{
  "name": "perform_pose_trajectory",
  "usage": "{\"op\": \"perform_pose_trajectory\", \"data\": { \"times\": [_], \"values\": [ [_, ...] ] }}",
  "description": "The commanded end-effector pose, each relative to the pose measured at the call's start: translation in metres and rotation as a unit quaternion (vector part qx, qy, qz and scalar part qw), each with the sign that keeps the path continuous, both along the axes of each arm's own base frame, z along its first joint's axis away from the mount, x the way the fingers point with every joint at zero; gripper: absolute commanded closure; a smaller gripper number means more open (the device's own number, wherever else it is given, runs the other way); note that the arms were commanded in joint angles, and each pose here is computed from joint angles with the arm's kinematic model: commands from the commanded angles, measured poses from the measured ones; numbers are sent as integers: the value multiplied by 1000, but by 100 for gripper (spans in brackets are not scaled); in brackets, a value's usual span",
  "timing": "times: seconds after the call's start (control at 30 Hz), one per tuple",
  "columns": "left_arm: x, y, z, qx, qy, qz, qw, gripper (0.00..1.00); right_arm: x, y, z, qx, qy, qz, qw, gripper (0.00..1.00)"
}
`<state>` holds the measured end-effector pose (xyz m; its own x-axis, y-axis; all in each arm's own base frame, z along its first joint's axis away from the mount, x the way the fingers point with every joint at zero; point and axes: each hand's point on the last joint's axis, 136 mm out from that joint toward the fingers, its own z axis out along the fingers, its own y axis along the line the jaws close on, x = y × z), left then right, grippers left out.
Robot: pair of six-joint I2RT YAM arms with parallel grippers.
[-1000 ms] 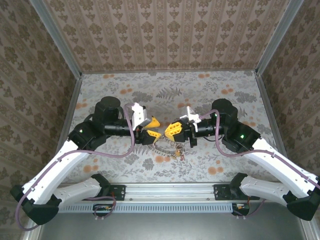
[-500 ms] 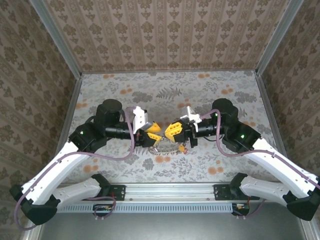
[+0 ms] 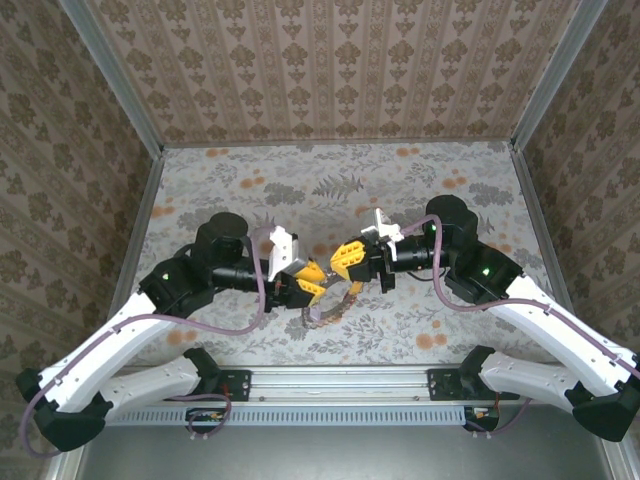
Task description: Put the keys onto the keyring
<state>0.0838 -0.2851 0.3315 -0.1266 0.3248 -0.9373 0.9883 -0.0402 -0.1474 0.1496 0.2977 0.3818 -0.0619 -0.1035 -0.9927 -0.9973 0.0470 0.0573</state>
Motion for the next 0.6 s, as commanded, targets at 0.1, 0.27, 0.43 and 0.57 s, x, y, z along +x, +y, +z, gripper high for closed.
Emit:
{"op": "perform_pose_trajectory", "data": {
  "times": [0.1, 0.27, 0.43, 0.57],
  "values": [
    [-14, -5, 2, -10, 21, -18, 1000, 68, 1, -4, 31, 36, -36, -9, 999, 100],
    [-18, 1, 4, -9, 17, -10, 1000, 67, 0, -4, 30, 36, -36, -6, 999, 100],
    [-7, 15, 17, -13, -31, 40, 999, 67, -3, -4, 30, 35, -34, 1, 999, 100],
    [13, 24, 28, -19, -69, 86, 994, 67, -6, -3, 29, 33, -29, 12, 999, 100]
  ]
}}
